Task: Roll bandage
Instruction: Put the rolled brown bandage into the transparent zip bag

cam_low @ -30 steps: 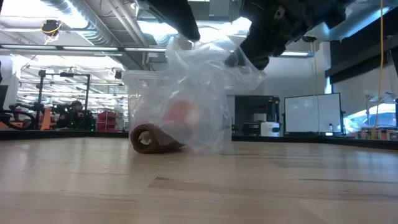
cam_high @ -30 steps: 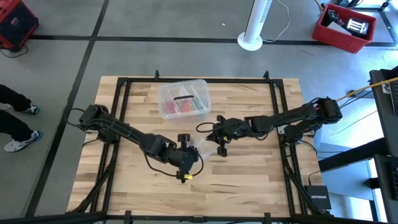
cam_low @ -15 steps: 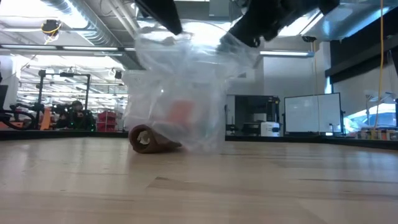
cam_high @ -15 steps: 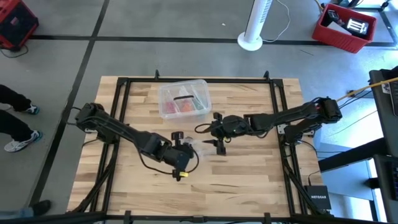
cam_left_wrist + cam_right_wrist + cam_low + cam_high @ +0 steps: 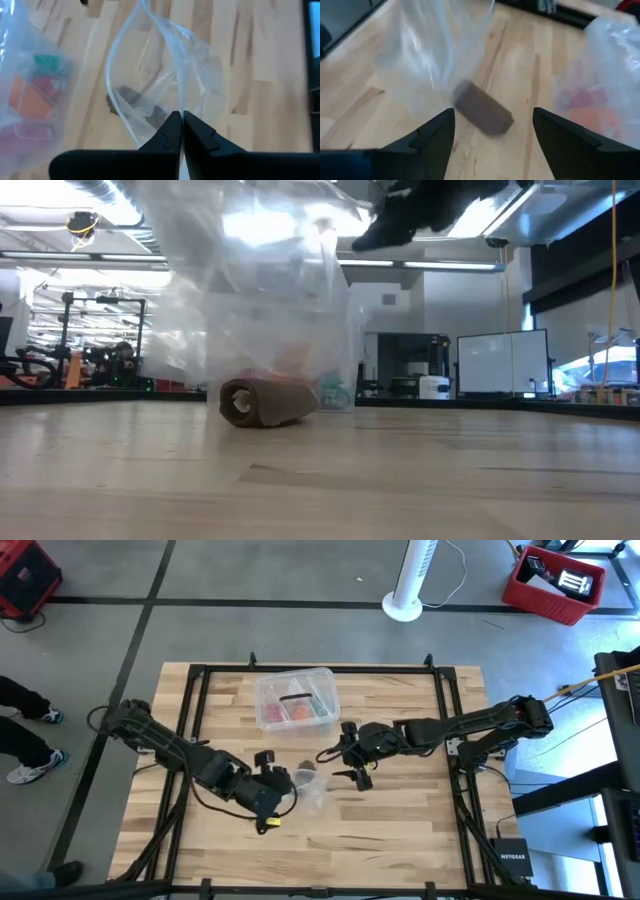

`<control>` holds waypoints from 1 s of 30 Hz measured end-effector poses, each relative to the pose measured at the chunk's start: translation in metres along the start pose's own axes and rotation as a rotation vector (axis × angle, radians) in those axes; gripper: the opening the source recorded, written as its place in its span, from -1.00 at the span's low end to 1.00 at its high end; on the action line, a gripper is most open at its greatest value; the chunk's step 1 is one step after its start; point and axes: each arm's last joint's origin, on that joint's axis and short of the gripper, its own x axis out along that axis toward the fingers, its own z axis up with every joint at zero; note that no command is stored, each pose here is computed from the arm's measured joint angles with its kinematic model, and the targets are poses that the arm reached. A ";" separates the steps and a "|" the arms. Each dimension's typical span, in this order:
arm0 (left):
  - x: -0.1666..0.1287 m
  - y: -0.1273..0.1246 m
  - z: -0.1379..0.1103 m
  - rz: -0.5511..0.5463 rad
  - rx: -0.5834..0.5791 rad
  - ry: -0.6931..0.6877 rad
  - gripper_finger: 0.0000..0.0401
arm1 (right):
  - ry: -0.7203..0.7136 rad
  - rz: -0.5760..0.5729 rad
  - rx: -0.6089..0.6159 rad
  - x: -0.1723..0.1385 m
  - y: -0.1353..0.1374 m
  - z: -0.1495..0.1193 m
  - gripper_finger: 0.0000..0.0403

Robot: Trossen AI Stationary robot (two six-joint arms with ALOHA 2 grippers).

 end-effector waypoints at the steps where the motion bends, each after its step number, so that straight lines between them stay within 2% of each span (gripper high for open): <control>1: -0.004 0.000 -0.001 -0.008 -0.005 -0.004 -1.00 | 0.014 0.009 -0.006 0.004 0.001 -0.002 0.34; 4: -0.019 0.001 -0.005 -0.050 -0.043 0.007 -1.00 | 0.037 0.021 -0.020 0.015 0.001 -0.007 0.34; 7: -0.034 0.005 -0.012 -0.093 -0.129 0.065 -1.00 | 0.050 0.025 -0.040 0.030 0.002 -0.012 0.34; 12: -0.051 0.011 -0.032 -0.042 -0.221 0.197 -1.00 | -0.019 0.045 -0.068 0.066 0.003 -0.019 0.34; 18: -0.057 0.003 -0.041 -0.045 -0.229 0.227 -0.99 | -0.040 0.075 -0.141 0.114 0.006 -0.035 0.34; 22: -0.055 0.000 -0.045 -0.046 -0.237 0.233 -1.00 | 0.016 0.099 -0.214 0.143 0.006 -0.043 0.34; 27: -0.048 -0.002 -0.051 -0.049 -0.235 0.265 -1.00 | 0.126 0.158 -0.309 0.162 0.005 -0.038 0.29; 30: -0.045 -0.002 -0.054 -0.044 -0.234 0.275 -1.00 | 0.142 0.192 -0.345 0.171 0.005 -0.036 0.21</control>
